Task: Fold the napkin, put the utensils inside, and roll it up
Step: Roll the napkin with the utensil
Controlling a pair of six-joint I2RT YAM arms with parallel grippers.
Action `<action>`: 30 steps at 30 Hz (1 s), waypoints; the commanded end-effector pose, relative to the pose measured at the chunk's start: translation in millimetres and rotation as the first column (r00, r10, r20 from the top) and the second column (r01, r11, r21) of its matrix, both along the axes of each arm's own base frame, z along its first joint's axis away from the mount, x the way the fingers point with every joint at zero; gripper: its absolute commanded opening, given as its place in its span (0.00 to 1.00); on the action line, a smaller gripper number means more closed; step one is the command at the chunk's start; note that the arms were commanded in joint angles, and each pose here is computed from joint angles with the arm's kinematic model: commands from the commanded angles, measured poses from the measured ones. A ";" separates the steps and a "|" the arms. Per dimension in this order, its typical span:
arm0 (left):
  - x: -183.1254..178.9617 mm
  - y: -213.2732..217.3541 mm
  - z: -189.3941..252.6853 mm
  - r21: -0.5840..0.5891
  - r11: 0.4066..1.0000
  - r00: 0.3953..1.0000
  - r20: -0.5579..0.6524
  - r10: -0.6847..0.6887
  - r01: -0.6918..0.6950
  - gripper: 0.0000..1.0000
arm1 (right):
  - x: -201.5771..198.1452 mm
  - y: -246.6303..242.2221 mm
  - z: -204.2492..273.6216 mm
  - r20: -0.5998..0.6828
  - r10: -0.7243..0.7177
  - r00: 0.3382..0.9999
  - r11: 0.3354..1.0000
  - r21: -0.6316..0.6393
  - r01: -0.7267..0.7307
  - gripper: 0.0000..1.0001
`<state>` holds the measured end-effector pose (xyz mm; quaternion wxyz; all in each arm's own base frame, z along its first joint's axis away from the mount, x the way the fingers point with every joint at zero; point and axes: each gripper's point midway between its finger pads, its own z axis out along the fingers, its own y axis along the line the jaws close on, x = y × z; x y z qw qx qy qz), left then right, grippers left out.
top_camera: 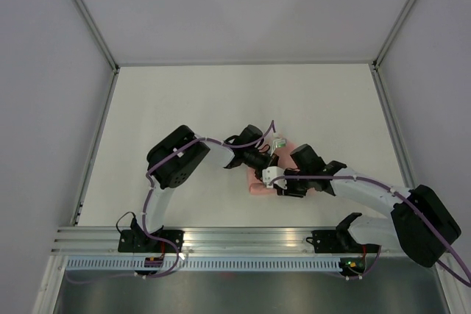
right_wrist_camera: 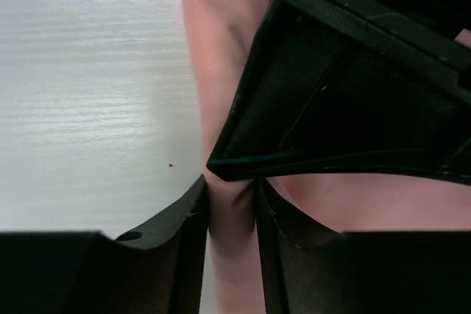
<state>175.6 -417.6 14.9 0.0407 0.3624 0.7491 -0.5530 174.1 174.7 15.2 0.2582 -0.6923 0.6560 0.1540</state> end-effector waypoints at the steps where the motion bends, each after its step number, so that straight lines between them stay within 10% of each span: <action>1: -25.6 56.7 -85.1 0.372 0.926 0.986 -0.116 0.119 -0.068 0.07 | 10.2 1.8 -7.3 0.022 -0.034 0.999 0.999 -0.008 0.035 0.34; 7: -18.7 48.8 -62.8 0.327 0.941 0.989 -0.084 0.118 -0.084 0.31 | 6.1 0.8 -14.9 0.001 -0.031 1.000 0.999 -0.014 0.031 0.06; 20: 40.9 51.9 15.9 0.195 0.940 0.957 0.136 0.256 -0.279 0.43 | -12.3 0.8 -17.1 -0.210 0.030 0.977 0.999 -0.038 -0.039 0.00; 30: 92.6 107.6 75.1 0.014 0.809 0.730 0.438 0.524 -0.588 0.42 | 2.6 3.9 -11.7 -0.405 0.047 0.913 0.998 -0.026 -0.063 0.00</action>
